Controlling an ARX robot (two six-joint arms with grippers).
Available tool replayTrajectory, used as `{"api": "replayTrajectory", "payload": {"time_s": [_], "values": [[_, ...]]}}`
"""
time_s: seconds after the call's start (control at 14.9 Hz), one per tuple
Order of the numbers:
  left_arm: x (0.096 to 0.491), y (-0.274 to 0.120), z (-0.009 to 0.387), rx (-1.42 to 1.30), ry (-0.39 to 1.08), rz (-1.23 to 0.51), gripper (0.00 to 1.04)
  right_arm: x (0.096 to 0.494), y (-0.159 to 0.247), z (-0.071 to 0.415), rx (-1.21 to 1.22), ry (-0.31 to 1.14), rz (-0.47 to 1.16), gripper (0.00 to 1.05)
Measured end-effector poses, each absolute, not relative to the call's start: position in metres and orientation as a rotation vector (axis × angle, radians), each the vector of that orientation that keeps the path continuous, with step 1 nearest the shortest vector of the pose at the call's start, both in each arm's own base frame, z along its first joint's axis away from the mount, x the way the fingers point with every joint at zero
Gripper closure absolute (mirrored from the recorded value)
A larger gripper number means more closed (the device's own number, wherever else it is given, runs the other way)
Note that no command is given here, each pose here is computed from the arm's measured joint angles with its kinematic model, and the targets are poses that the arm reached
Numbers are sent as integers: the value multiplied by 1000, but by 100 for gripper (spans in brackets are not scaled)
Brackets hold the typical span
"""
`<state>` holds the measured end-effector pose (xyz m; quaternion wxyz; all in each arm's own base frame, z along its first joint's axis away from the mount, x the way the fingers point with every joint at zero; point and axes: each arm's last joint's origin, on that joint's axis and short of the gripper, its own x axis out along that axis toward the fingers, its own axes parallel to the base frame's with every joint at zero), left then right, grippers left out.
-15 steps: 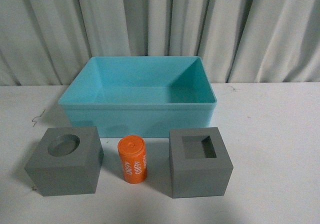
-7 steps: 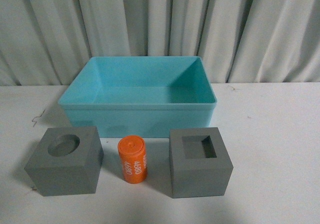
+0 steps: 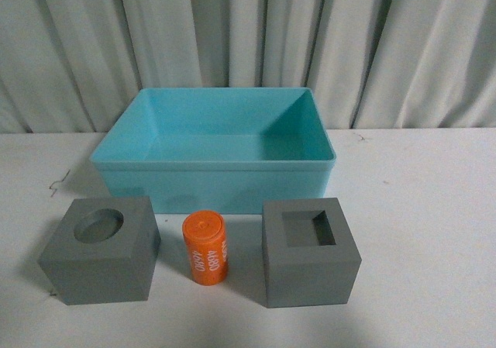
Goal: Place gray and orange parts in blue box
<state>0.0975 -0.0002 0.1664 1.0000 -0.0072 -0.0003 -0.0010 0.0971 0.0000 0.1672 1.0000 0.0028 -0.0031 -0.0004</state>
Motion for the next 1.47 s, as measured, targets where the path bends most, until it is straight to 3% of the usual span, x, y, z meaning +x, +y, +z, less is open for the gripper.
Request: {"api": "replayTrajectory", "payload": {"time_s": [0.07, 0.2, 0.34, 0.47, 0.87, 1.14, 1.47], "values": [[97, 0, 166, -14, -1, -2, 7, 97, 0, 165, 14, 45, -21, 6], [97, 0, 166, -14, -2, -4, 7, 110, -10, 172, 109, 410, -276, 6], [97, 0, 166, -14, 0, 0, 7, 139, -32, 195, 151, 357, -360, 6], [97, 0, 166, -14, -1, -1, 7, 182, -31, 221, 76, 305, -172, 6], [97, 0, 166, -14, -1, -1, 7, 272, 64, 162, -116, 538, 229, 6], [97, 0, 166, -14, -1, -1, 7, 287, 105, 138, -78, 615, 277, 6], [97, 0, 166, -14, -1, -1, 7, 311, 125, 124, -12, 688, 272, 6]]}}
